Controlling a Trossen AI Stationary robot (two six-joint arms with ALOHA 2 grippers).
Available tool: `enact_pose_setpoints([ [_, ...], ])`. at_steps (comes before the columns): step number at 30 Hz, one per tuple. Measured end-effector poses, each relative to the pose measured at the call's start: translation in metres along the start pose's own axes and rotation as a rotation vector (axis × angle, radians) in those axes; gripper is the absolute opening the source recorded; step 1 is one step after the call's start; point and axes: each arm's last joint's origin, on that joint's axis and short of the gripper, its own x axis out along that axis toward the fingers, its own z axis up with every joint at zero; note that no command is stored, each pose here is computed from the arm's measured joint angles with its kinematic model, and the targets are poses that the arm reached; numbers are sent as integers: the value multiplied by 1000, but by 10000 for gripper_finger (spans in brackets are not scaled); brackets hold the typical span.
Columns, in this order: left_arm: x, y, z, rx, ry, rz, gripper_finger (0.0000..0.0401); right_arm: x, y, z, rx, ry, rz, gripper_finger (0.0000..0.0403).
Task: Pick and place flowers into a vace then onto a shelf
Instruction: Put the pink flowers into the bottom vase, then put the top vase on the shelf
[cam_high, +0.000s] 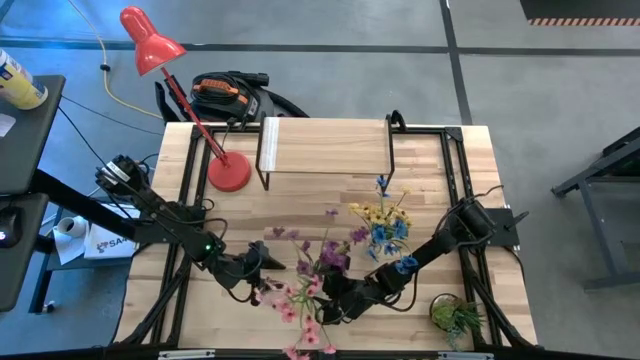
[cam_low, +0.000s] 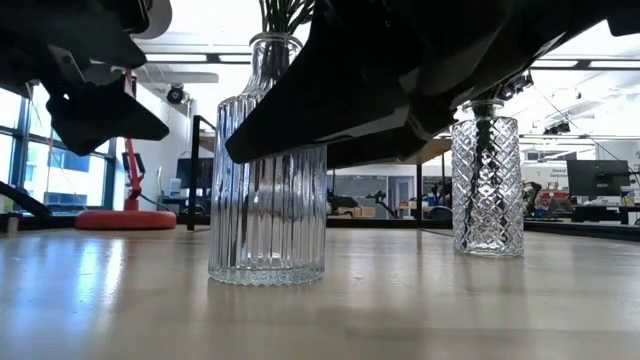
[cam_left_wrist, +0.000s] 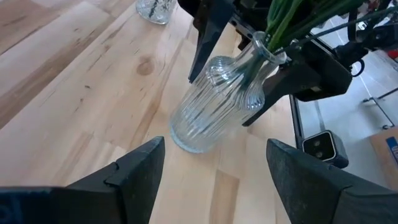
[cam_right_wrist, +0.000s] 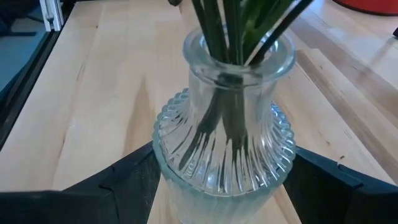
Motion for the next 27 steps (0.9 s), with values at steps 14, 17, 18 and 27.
enact_pose_setpoints([
  [14, 1, -5, 4, -63, -43, -50, 316, -1, -1, -4, -38, 49, -14, 301],
  [17, 3, -4, 1, -58, -36, -42, 316, -4, 0, -7, -54, 55, -28, 301],
  [18, 3, -4, 1, -63, -36, -44, 316, -5, 1, -8, -61, 56, -38, 301],
  [27, 5, -4, 0, -77, -36, -45, 316, -21, 16, -24, -145, 120, -18, 301],
])
